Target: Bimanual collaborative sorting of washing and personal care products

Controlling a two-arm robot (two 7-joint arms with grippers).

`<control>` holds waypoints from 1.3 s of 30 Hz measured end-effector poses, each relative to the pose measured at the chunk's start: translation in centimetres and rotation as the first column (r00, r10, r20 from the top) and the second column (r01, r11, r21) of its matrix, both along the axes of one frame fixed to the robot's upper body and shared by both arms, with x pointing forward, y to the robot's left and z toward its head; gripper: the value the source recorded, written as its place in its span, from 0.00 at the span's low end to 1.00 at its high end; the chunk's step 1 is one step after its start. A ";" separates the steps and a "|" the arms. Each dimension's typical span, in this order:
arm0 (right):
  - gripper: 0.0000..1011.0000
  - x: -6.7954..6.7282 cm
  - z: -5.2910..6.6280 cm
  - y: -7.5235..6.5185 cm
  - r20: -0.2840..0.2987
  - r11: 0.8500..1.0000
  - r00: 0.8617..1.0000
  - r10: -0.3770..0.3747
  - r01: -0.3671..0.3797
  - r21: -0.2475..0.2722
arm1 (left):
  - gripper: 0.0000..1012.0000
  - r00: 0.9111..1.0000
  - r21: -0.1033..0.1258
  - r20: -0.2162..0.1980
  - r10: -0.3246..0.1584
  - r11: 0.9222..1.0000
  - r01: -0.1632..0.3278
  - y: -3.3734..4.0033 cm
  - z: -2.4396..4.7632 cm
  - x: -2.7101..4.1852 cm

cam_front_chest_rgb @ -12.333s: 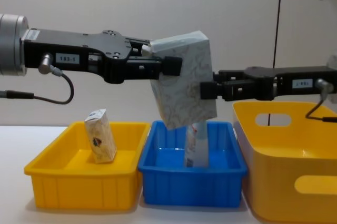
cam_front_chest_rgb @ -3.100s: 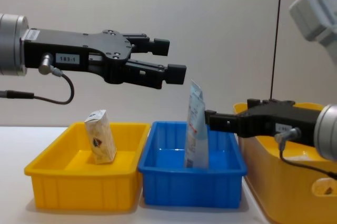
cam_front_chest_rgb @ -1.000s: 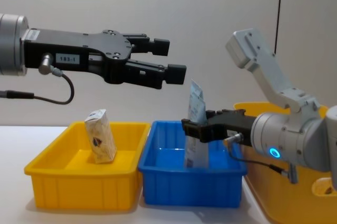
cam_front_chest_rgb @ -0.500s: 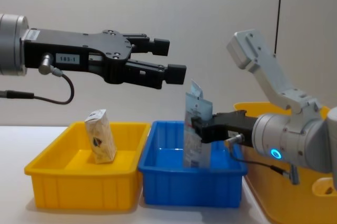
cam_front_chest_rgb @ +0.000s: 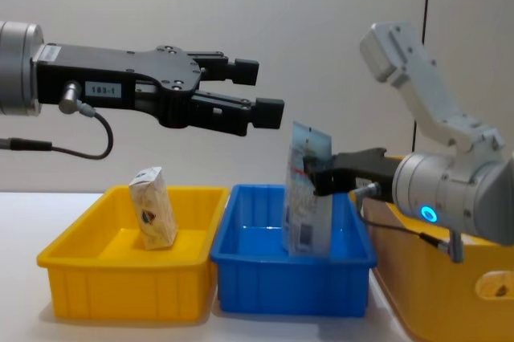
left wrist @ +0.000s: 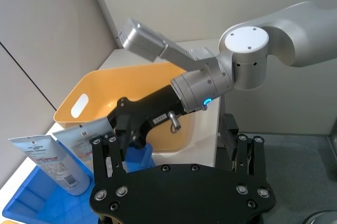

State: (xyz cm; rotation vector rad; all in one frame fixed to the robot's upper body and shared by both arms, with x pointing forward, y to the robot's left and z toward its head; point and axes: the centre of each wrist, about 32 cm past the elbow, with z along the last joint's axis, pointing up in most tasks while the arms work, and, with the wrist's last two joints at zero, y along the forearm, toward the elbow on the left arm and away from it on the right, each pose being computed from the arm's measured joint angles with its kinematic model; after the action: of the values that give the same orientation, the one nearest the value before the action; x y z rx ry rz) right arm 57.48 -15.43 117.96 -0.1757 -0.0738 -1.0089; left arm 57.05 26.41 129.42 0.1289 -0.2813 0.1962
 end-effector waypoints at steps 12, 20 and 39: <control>0.06 -0.2 2.3 -0.2 0.063 0.999 0.998 -0.010 0.008 0.045 | 0.99 1.000 0.000 0.000 0.000 1.000 0.000 0.00 0.00 0.00; 0.06 -0.4 4.2 -0.8 0.112 0.997 0.994 -0.014 0.005 0.083 | 0.99 1.000 0.000 0.000 0.000 1.000 0.000 0.00 0.00 0.00; 0.06 -0.8 6.0 -5.3 0.160 0.990 0.978 -0.134 0.124 0.071 | 0.99 1.000 0.000 0.000 0.000 1.000 0.000 0.00 0.00 0.00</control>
State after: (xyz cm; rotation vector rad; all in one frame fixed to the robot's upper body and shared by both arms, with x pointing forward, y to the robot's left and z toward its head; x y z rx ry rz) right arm 56.68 -20.73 124.00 -0.0420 -0.1835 -1.1530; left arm 57.05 26.41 129.42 0.1289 -0.2814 0.1962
